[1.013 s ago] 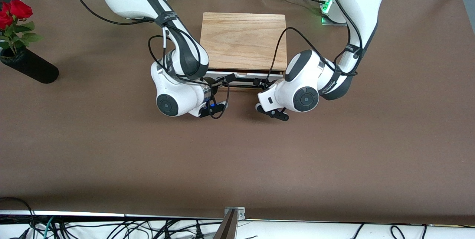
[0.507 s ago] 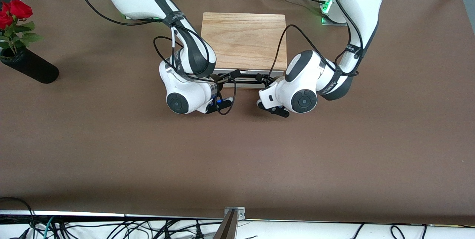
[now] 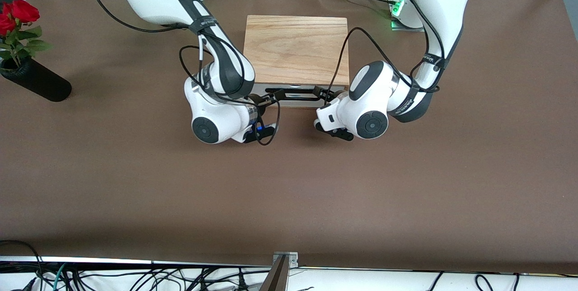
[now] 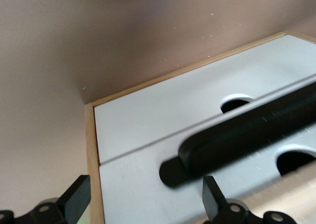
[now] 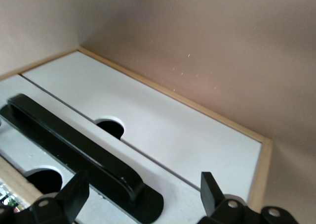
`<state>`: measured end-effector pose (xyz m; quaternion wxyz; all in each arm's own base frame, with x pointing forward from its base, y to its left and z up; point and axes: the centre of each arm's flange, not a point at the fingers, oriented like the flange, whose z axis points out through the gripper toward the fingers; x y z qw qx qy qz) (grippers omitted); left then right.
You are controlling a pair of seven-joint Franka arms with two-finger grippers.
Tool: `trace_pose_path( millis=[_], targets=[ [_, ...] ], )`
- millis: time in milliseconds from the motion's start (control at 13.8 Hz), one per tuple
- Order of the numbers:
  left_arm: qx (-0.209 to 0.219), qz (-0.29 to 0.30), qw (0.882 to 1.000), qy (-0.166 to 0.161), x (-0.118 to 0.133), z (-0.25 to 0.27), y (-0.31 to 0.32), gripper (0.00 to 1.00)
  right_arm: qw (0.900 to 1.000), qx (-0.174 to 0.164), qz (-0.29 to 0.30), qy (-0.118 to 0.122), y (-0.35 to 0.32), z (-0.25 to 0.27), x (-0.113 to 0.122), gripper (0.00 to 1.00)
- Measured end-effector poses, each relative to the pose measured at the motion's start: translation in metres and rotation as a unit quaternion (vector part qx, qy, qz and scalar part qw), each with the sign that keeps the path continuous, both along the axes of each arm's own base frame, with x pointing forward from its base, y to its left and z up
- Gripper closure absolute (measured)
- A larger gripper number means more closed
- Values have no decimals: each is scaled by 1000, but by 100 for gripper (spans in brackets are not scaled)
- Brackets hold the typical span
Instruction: Close drawer with both arms simultaneously
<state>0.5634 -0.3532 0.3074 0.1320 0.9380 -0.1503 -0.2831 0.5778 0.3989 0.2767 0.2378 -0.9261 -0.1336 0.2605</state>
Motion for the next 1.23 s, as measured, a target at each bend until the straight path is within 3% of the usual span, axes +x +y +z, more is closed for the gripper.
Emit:
trace_pose_path(
  millis=[145,362,507,651,796,1013,1230],
  targets=[
    [6,19,999,-31,11,39,13,0,1000,6,-11,-10,-12,12,14,0],
    [18,62,993,-102,42,110,64,0,999,15,-29,-37,-29,38,37,0],
    [20,102,983,-151,66,162,114,0,996,11,-41,-76,-50,68,58,0],
    [48,127,973,-185,77,199,168,0,991,-11,-54,-120,-81,100,79,0],
    [83,129,965,-214,73,230,197,0,985,-35,-74,-152,-124,124,97,0],
    [137,127,948,-258,57,277,225,0,977,-87,-57,-186,-200,131,117,0],
    [165,169,939,-251,39,295,292,0,969,-127,-71,-199,-248,133,128,0]
  ],
)
